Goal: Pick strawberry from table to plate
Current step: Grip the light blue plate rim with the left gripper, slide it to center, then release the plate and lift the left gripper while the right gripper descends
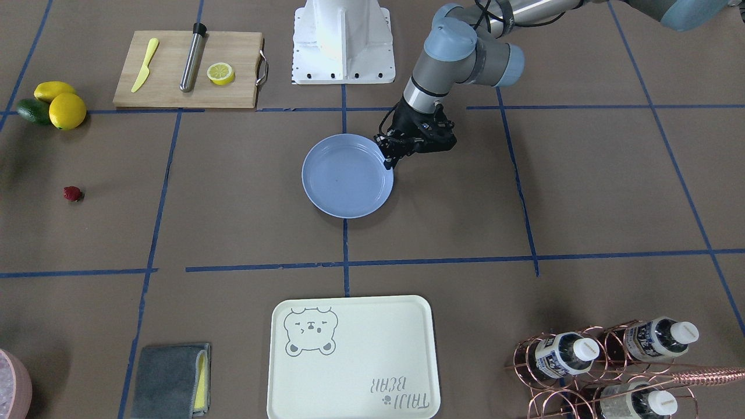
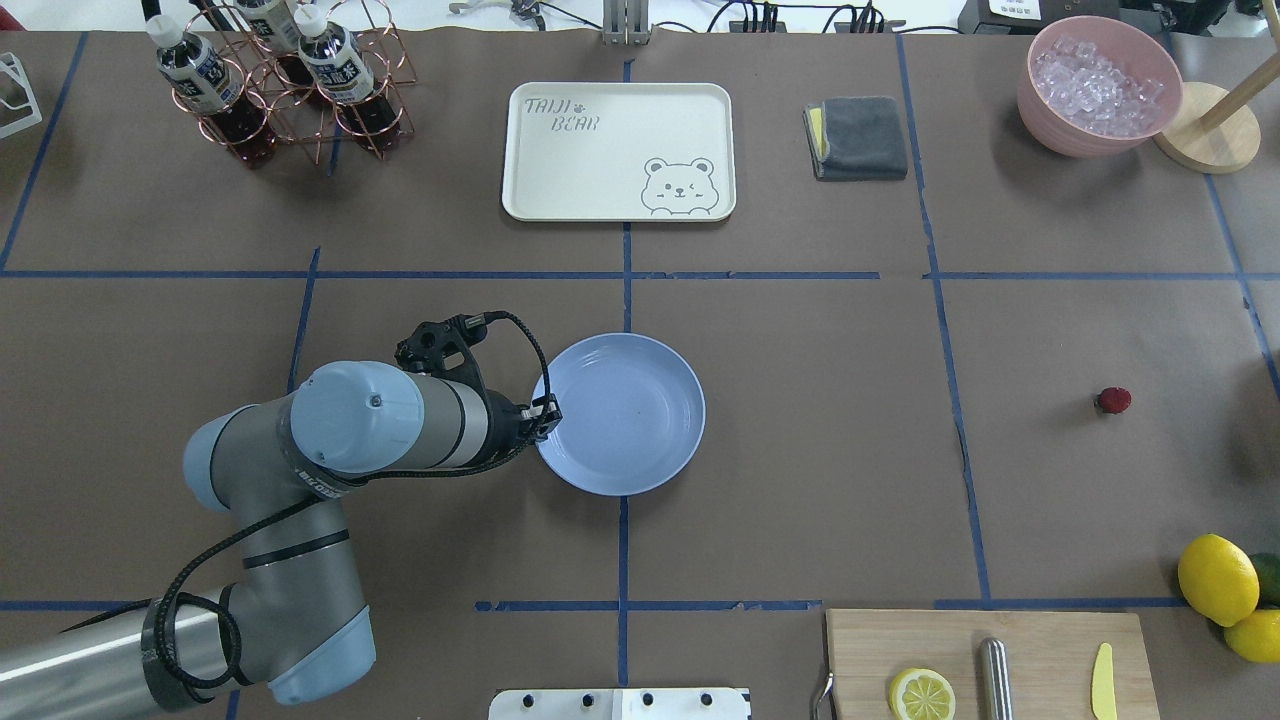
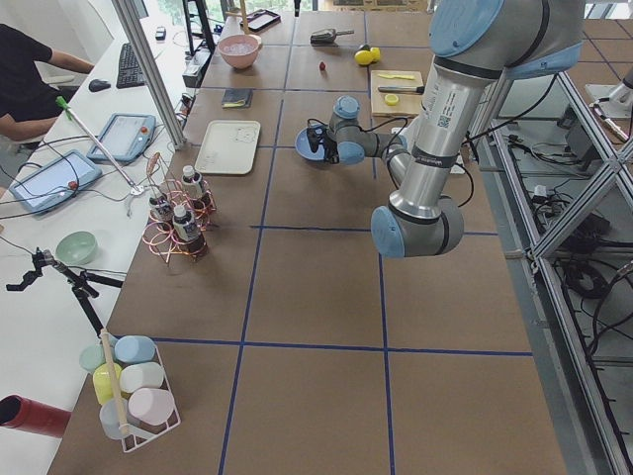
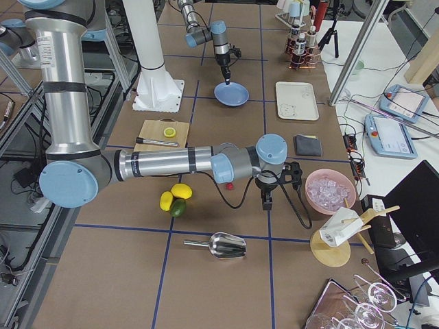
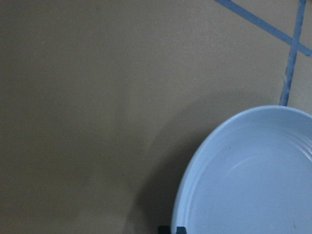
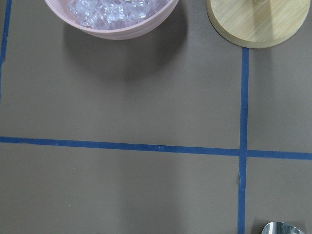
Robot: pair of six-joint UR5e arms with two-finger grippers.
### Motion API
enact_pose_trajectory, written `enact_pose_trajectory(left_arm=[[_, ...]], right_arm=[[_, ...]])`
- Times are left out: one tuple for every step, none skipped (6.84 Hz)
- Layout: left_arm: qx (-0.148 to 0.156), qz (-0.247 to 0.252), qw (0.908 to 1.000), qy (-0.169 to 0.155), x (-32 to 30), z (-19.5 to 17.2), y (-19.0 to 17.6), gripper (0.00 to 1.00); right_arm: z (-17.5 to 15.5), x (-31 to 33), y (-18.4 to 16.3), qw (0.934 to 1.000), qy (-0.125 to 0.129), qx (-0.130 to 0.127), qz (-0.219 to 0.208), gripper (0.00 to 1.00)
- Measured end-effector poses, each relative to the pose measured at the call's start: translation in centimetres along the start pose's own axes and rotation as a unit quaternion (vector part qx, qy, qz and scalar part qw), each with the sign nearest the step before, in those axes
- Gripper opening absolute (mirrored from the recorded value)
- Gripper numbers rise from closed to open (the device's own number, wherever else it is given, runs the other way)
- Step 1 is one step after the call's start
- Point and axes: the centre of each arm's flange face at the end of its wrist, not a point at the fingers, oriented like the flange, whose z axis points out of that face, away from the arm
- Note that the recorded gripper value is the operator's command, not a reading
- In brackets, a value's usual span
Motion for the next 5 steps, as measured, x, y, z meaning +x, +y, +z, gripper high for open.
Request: enact_pose_trajectory(left_arm=[[0.001, 0.001, 1.0000, 0.007, 0.3, -0.7, 0.1, 1.00], [0.000, 0.003, 0.9998, 0.018, 1.0, -1.9, 0.3, 1.00], [-0.001, 0.004, 0.9998, 0.018, 1.6, -3.1, 0.4, 1.00], [0.002, 0.008, 0.9999, 0.007, 2.1, -4.2, 0.1, 1.00], [0.005, 0.017, 0.9998, -0.005, 2.4, -5.5, -0.8, 1.00]], right_arm=[[0.2, -0.4, 0.0, 1.0000, -0.001, -0.002, 0.000, 1.00], [0.8, -1.6, 0.1, 1.0000, -0.002, -0.007, 0.003, 1.00], [1.5, -3.7, 0.2, 0.9999, -0.005, -0.013, 0.007, 1.00], [2.3, -6.1, 0.5, 0.9997, -0.008, -0.019, 0.011, 1.00], [3.4, -8.0, 1.1, 0.9997, -0.009, -0.018, 0.013, 1.00]])
